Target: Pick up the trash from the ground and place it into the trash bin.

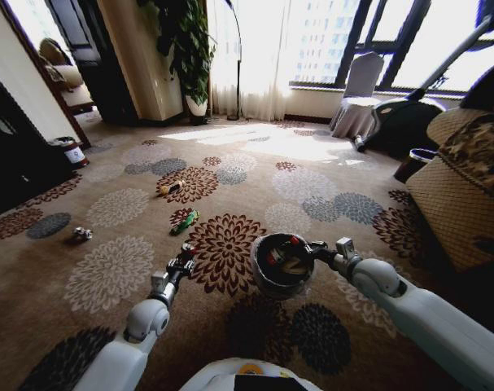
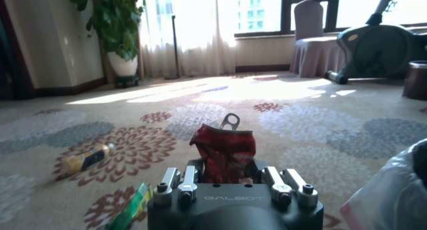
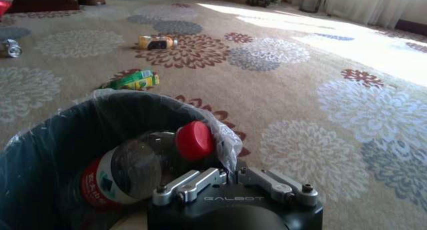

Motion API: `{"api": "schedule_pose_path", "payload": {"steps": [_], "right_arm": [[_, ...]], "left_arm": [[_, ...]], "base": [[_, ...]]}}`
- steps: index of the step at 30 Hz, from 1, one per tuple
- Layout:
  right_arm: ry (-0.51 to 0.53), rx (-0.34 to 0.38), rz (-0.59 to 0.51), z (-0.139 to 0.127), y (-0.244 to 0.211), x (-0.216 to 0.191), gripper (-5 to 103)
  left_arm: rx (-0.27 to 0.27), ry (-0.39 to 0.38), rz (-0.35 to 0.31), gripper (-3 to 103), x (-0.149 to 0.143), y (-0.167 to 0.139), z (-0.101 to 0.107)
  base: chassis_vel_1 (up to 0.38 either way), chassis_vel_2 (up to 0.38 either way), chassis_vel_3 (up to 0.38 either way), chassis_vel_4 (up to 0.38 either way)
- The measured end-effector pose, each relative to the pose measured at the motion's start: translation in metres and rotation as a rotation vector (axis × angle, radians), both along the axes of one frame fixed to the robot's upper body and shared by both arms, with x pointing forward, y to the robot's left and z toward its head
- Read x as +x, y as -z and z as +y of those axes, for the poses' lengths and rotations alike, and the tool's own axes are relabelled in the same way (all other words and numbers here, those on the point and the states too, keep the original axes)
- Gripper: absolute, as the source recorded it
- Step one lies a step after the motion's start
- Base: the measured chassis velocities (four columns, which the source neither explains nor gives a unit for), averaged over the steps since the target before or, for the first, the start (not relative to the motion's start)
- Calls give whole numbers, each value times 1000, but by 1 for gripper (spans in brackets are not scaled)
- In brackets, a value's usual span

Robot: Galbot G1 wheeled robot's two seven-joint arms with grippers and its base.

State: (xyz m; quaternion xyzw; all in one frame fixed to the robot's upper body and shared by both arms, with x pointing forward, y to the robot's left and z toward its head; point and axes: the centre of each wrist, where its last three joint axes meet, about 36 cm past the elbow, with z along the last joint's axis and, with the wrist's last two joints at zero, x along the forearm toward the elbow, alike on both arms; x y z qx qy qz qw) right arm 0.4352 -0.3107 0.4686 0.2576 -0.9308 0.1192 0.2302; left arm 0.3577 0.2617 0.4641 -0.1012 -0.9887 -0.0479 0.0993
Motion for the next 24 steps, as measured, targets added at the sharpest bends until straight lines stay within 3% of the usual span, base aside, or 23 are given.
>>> {"api": "schedule_pose_path", "payload": {"steps": [2,3,5,6,9,14,16,17,21,24], "right_arm": [[-10,10,-3,6,1,0,3],[-10,10,-3,6,1,0,3],[-25,8,-6,13,3,-2,3],[-25,8,-6,13,3,-2,3],[-36,11,-5,17,4,-6,3],[-34,9,-4,16,2,-7,3],[-32,7,-1,14,0,-7,3],[-32,7,-1,14,0,-7,3],[-10,12,13,6,-3,-5,3],[2,23,21,2,-3,-4,3]], "left_arm": [[-25,89,-12,43,0,-38,-14],[-25,89,-12,43,0,-38,-14],[-36,218,-8,43,1,-63,-31],[-36,218,-8,43,1,-63,-31],[-42,382,-3,43,11,-74,-52],[-51,460,7,43,35,-66,-70],[-59,498,36,43,46,-56,-90],[-59,498,36,43,46,-56,-90],[-119,553,149,43,36,-50,-128],[-142,575,167,43,29,-56,-135]], "base": [[0,0,0,0],[0,0,0,0],[0,0,0,0],[0,0,0,0],[0,0,0,0],[0,0,0,0],[0,0,0,0],[0,0,0,0],[0,0,0,0],[0,0,0,0]]}}
